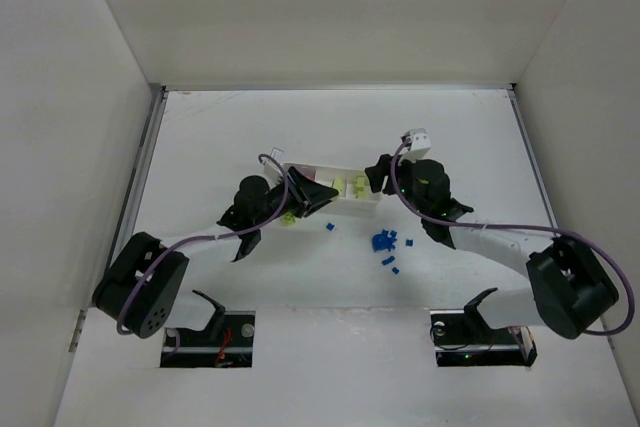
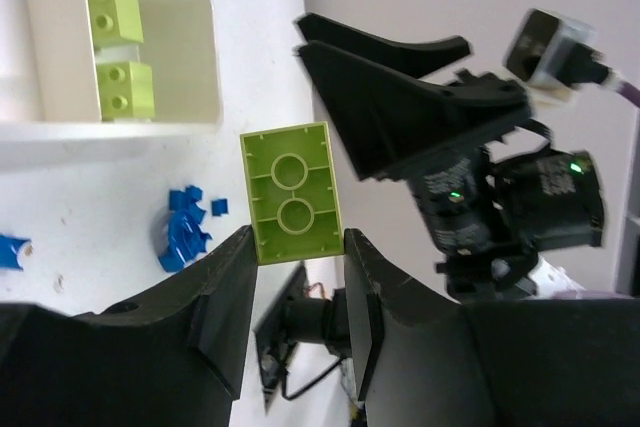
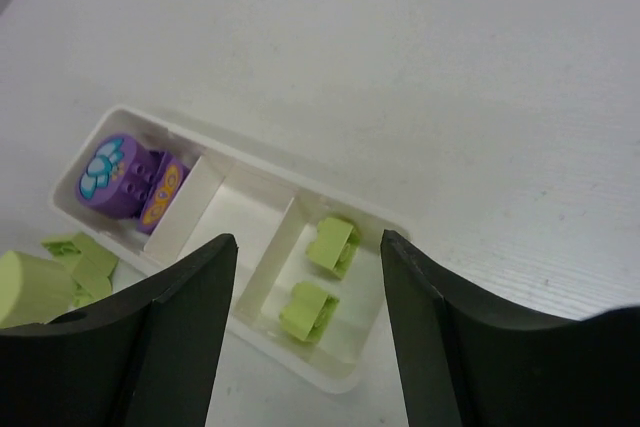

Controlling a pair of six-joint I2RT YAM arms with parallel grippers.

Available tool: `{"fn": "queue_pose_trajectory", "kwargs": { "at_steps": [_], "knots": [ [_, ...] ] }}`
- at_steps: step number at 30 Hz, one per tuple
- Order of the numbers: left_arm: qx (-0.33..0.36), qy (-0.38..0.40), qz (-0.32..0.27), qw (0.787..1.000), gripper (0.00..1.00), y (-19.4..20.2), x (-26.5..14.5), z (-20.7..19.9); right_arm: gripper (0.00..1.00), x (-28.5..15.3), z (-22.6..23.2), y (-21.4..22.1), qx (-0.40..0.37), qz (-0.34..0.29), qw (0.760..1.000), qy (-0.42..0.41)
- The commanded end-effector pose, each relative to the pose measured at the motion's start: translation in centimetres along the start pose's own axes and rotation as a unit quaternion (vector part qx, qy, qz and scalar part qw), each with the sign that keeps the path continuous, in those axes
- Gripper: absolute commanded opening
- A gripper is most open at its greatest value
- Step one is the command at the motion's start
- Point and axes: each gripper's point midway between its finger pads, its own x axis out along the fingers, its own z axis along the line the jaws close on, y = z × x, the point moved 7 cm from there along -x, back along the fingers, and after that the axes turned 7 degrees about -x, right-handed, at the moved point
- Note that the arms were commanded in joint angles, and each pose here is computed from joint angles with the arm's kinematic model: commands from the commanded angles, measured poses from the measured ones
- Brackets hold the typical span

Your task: Sort the legos into containers by color

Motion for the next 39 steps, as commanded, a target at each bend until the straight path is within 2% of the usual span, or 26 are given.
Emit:
{"fn": "queue_pose_trajectory", "kwargs": {
  "at_steps": [1, 14, 20, 27, 31, 32, 36, 39],
  "knots": [
    [0.058, 0.007, -0.019, 0.998, 0.14, -0.7, 1.8, -1.4, 0.65, -0.9, -1.2, -2.1, 0.028, -0.051, 0.997, 0.040],
    [0.189, -0.117, -0.034, 0.974, 0.15, -0.5, 8.6, 0.6, 0.63, -2.5, -3.9, -3.2, 0.094, -0.092, 0.987, 0.092],
    [0.242, -0.160, -0.035, 0.956, 0.22, -0.2, 10.5, 1.3, 0.63, -2.5, -4.0, -3.2, 0.098, -0.092, 0.986, 0.093],
    [0.268, -0.151, -0.045, 0.950, 0.50, -0.2, 10.0, -0.4, 0.63, -2.4, -3.8, -3.3, 0.098, -0.093, 0.987, 0.090],
    [0.268, -0.145, -0.067, 0.950, 0.57, -1.2, 8.3, -1.2, 0.63, -2.3, -3.9, -3.3, 0.096, -0.092, 0.987, 0.092],
    [0.268, -0.143, -0.073, 0.950, 0.57, -1.4, 7.7, -1.4, 0.60, -2.2, -3.8, -3.4, 0.096, -0.092, 0.987, 0.092],
    [0.259, -0.142, -0.103, 0.950, 0.50, -2.4, 4.4, -1.6, 0.35, -1.9, -2.3, -3.3, 0.093, -0.076, 0.991, 0.068],
    [0.245, -0.149, -0.132, 0.949, 0.47, -3.2, 1.2, -1.2, 0.27, -1.4, 0.3, -3.0, 0.072, -0.051, 0.995, 0.035]
  ]
}}
